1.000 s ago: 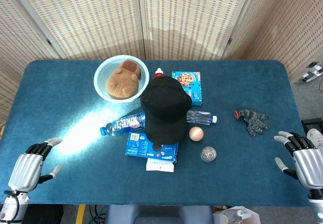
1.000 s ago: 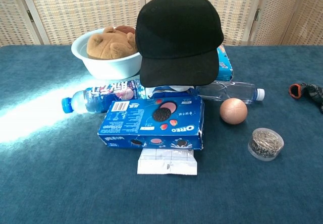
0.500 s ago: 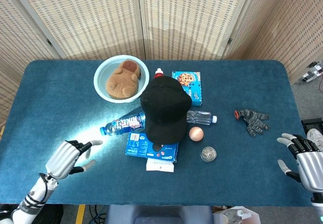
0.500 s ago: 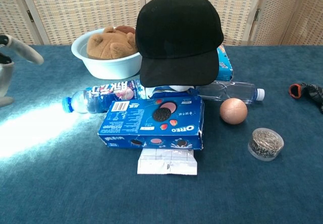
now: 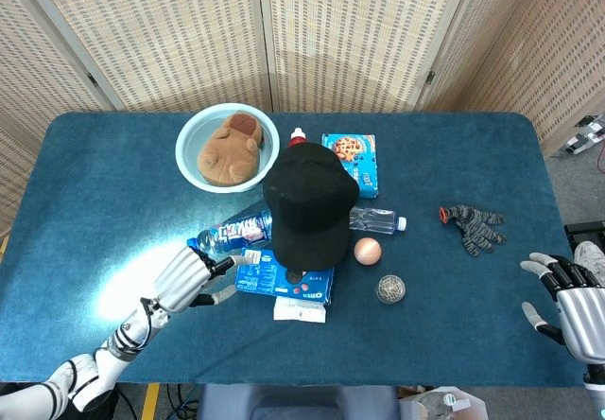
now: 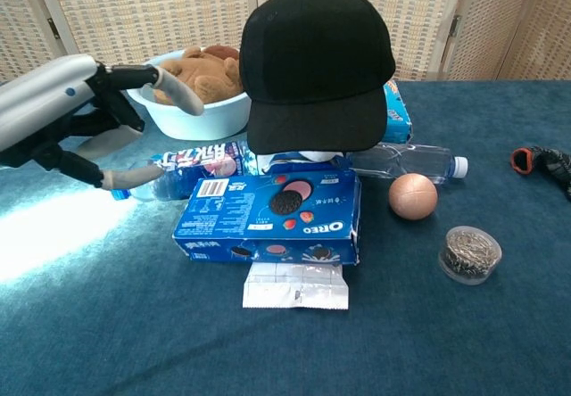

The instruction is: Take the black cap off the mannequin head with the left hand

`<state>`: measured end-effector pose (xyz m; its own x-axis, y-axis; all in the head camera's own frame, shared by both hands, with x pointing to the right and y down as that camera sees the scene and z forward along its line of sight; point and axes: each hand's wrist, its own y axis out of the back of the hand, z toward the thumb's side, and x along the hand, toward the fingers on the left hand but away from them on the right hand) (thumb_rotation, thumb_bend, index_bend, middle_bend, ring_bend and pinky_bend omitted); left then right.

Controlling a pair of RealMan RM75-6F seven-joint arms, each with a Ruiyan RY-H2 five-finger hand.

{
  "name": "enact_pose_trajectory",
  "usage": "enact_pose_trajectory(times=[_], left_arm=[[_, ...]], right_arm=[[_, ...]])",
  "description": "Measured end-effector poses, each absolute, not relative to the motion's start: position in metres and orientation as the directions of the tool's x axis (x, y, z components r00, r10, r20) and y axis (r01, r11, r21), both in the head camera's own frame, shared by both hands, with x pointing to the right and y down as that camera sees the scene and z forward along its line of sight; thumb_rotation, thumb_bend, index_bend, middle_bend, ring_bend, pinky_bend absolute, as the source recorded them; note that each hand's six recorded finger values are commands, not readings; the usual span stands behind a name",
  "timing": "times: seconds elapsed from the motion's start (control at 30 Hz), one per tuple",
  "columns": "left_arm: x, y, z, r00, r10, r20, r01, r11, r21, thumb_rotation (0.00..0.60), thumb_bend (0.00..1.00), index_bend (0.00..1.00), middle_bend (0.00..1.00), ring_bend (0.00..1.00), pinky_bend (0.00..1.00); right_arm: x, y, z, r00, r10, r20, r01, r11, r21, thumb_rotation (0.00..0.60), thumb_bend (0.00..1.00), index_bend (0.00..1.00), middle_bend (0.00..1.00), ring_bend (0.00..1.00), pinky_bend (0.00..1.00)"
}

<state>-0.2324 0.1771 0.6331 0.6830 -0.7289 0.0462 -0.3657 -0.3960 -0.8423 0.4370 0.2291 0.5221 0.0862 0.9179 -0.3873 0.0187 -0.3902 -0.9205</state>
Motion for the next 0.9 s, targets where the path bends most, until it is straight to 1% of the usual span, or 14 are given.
enact_pose_trajectory(times=[0.1, 0.23, 0.37, 0.6, 0.9], left_arm=[[-0.216, 0.173, 0.640, 0.690, -0.723, 0.017, -0.383, -0.385, -0.840, 0.600, 0.23, 0.35, 1.00, 1.00, 1.00], [-0.198, 0.169, 0.648, 0.705, -0.709, 0.006, -0.377, -0.382, -0.844, 0.600, 0.23, 0.35, 1.00, 1.00, 1.00], [-0.183, 0.167, 0.655, 0.729, -0.684, -0.003, -0.359, -0.379, -0.853, 0.600, 0.23, 0.35, 1.00, 1.00, 1.00], [-0.149, 0.166, 0.660, 0.763, -0.645, -0.044, -0.361, -0.368, -0.857, 0.600, 0.23, 0.35, 1.00, 1.00, 1.00], [-0.126, 0.160, 0.665, 0.764, -0.641, -0.079, -0.362, -0.325, -0.874, 0.600, 0.23, 0.35, 1.00, 1.00, 1.00]], right_arm=[[0.437, 0.229, 0.522, 0.084, 0.918, -0.387, 0.017, -0.390, -0.921, 0.600, 0.28, 0.30, 0.24, 0.19, 0.29], [0.439, 0.229, 0.522, 0.078, 0.918, -0.388, 0.018, -0.390, -0.921, 0.600, 0.28, 0.30, 0.24, 0.19, 0.29], [0.441, 0.231, 0.522, 0.072, 0.917, -0.392, 0.017, -0.394, -0.919, 0.600, 0.28, 0.30, 0.24, 0.19, 0.29], [0.446, 0.232, 0.520, 0.060, 0.919, -0.390, 0.016, -0.391, -0.920, 0.600, 0.28, 0.30, 0.24, 0.19, 0.29], [0.452, 0.235, 0.517, 0.047, 0.920, -0.388, 0.015, -0.389, -0.921, 0.600, 0.28, 0.30, 0.24, 0.19, 0.29]])
